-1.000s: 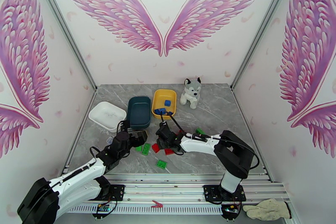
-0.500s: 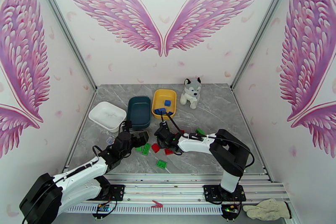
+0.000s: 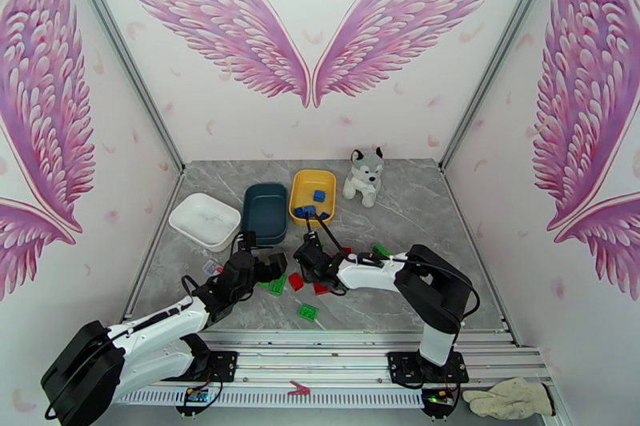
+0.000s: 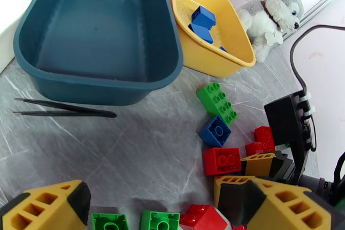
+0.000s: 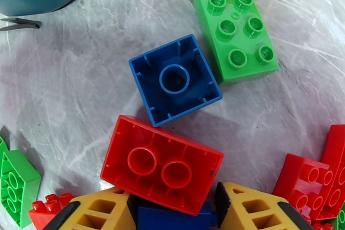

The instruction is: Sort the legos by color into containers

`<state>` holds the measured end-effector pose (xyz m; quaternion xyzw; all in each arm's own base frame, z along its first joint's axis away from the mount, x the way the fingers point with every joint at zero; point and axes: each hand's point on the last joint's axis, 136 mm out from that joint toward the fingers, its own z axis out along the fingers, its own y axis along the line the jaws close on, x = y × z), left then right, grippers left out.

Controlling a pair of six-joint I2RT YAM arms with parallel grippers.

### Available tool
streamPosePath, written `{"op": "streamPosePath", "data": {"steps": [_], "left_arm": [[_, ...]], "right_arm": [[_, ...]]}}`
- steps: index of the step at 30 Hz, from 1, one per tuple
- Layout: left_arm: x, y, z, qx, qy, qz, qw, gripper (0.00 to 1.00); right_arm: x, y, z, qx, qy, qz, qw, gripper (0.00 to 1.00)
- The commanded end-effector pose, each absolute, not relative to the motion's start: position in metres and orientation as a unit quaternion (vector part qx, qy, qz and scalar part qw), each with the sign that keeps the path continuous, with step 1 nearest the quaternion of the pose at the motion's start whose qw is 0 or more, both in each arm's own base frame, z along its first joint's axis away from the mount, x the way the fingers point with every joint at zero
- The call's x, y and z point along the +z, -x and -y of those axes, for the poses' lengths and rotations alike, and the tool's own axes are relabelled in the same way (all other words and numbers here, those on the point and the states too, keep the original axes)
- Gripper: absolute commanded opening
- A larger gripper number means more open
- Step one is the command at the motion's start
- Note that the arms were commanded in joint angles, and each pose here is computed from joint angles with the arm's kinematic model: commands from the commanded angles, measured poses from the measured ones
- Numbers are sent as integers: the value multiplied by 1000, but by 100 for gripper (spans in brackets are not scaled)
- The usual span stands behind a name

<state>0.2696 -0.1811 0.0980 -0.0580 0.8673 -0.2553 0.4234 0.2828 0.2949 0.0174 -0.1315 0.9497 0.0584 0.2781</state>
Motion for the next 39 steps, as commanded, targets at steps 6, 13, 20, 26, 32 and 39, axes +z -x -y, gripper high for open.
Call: {"op": "streamPosePath", "data": {"steps": [6, 13, 20, 26, 32, 39], "left_arm": [[116, -280, 197, -270, 52, -858, 435, 99], [126, -289, 214, -286, 34, -855, 431, 99], [143, -307, 229, -296, 22, -851, 433, 99], [151, -315, 227, -291, 24, -848, 443, 98], [135, -322, 211, -286, 48, -849, 443, 98], [133, -313, 196, -279, 53, -853, 438, 97]], "right_arm": [[32, -278, -278, 56, 118, -948, 291, 43], [54, -292, -273, 65, 105, -941, 316, 38], [90, -318, -267, 90, 89, -930, 345, 35], [125, -349, -272, 109, 81, -917, 375, 35], [139, -406, -295, 117, 75, -913, 384, 33], [160, -464, -328, 126, 65, -907, 397, 33]]}}
